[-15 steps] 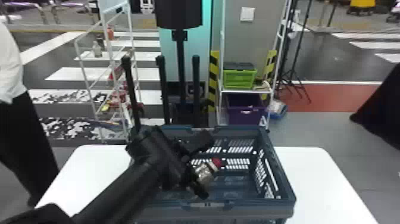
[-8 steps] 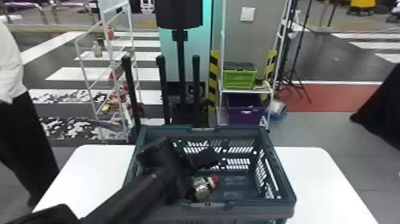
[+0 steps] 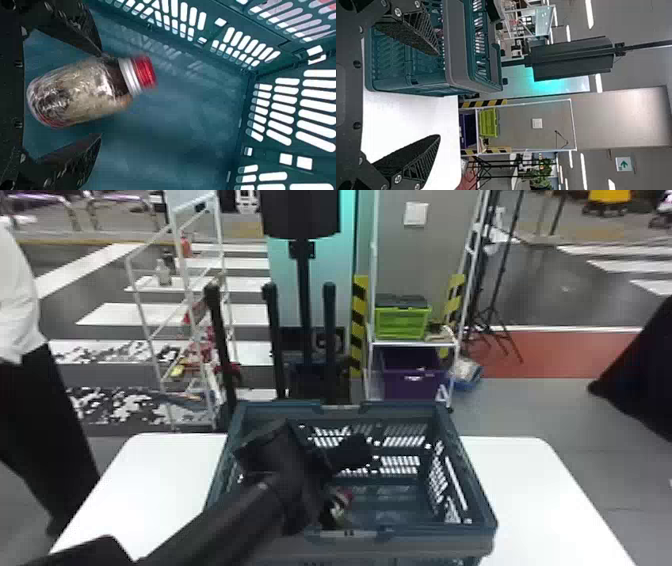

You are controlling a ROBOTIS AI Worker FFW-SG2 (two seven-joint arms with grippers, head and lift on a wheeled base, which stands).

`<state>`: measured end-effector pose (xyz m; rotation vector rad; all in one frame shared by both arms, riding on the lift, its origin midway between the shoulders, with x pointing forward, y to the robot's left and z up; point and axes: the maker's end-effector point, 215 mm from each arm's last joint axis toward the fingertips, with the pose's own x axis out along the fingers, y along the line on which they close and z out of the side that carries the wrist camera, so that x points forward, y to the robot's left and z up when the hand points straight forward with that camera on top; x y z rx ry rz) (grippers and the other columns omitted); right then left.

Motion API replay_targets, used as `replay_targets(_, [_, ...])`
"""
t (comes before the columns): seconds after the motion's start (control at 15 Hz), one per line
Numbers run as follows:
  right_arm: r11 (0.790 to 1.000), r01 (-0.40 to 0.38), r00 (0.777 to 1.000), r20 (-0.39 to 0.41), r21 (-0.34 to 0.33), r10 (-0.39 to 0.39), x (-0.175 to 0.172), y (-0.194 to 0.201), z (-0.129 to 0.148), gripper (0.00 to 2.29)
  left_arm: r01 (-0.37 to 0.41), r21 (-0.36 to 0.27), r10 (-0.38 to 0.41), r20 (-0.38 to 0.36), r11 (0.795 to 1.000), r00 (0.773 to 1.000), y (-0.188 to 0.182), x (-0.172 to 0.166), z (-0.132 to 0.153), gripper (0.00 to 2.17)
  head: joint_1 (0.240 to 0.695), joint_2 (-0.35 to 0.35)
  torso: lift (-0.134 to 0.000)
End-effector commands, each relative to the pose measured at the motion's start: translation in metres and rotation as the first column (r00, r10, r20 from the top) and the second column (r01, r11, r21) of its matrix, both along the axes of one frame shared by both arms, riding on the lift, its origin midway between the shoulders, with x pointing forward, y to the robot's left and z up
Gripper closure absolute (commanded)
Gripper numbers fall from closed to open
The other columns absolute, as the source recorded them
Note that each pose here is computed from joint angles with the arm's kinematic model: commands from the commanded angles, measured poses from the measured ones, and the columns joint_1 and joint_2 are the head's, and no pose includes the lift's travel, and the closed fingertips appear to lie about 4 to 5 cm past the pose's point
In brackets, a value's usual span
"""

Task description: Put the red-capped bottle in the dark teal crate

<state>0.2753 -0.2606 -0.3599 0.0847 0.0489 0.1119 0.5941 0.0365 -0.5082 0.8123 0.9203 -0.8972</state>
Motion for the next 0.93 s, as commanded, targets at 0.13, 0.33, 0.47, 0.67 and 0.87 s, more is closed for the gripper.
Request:
replay_targets(0.13, [1.0,0.002,1.0,0.005,-0.002,-0.002,-0.001,-0.001,0.001,0.15,-0.092,-0.041,0.093,0.039,0.995,0.995,0.007,0.01,0.034,0.07,0.499,0.0,0.0])
replay_targets(0.33, [1.0,0.003,1.0,0.005,-0.003,-0.003,-0.002,-0.002,0.001,0.15,-0.202,-0.152,0.217,0.086,0.967,0.972,0.031,0.019,0.081,0.08,0.499,0.0,0.0])
replay_targets(0.47, [1.0,0.003,1.0,0.005,-0.003,-0.003,-0.002,-0.002,0.001,0.15,-0.282,-0.254,0.314,0.092,0.925,0.945,0.051,0.018,0.111,0.08,0.499,0.0,0.0])
replay_targets(0.67, [1.0,0.004,1.0,0.008,-0.005,-0.004,-0.001,-0.003,0.003,0.15,-0.36,-0.405,0.438,0.116,0.841,0.892,0.08,0.015,0.155,0.08,0.499,0.0,0.0])
replay_targets(0.87, [1.0,0.005,1.0,0.007,-0.007,-0.005,-0.001,-0.004,0.003,0.15,-0.402,-0.564,0.558,0.132,0.722,0.819,0.115,0.002,0.197,0.08,0.499,0.0,0.0])
